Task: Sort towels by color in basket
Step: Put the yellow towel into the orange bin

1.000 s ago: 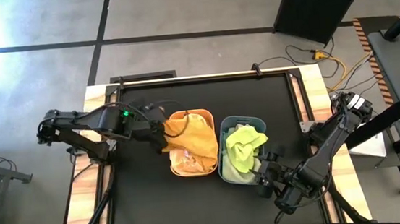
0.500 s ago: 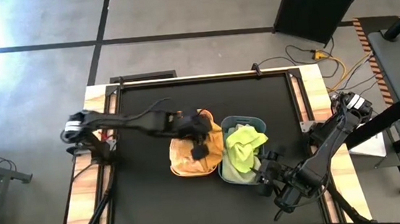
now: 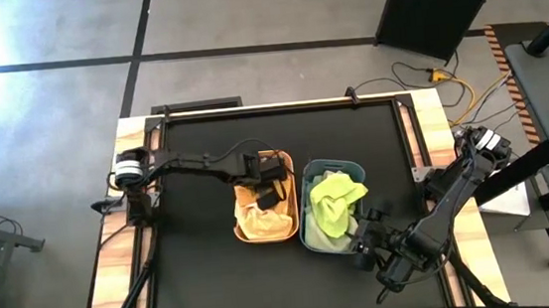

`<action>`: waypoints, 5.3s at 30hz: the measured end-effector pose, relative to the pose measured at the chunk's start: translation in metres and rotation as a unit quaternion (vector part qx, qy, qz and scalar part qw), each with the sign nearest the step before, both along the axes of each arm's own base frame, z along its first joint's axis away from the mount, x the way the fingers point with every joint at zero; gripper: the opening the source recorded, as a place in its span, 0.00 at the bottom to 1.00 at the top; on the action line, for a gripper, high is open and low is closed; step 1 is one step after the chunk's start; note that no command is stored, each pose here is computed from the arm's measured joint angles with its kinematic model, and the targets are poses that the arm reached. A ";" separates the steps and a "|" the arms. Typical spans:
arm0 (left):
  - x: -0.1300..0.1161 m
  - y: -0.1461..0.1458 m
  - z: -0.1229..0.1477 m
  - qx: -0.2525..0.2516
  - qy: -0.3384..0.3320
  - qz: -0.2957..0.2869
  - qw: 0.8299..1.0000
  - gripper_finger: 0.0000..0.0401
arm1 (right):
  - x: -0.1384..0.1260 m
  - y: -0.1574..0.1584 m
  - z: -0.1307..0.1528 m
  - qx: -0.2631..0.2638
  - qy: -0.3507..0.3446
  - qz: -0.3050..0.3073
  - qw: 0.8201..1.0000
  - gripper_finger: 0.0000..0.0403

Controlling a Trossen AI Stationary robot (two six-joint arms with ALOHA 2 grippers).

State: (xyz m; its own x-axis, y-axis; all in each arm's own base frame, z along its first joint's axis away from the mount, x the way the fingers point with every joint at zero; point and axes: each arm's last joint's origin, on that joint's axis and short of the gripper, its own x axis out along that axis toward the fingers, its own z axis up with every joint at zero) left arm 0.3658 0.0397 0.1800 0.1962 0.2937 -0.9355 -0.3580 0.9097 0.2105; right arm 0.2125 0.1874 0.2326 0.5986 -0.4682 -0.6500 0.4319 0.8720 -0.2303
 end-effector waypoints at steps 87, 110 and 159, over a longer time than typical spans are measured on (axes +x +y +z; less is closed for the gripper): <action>-0.016 -0.061 0.004 -0.139 -0.186 0.166 0.958 0.38 | 0.128 -0.168 -0.075 -0.034 0.309 0.339 0.888 0.51; 0.003 -0.061 0.063 -0.054 -0.207 0.024 0.977 0.38 | 0.067 -0.126 0.038 0.069 0.109 0.256 0.958 0.47; -0.017 -0.035 -0.004 -0.092 -0.034 0.097 0.990 0.38 | 0.048 -0.101 0.024 0.125 0.102 0.229 0.960 0.29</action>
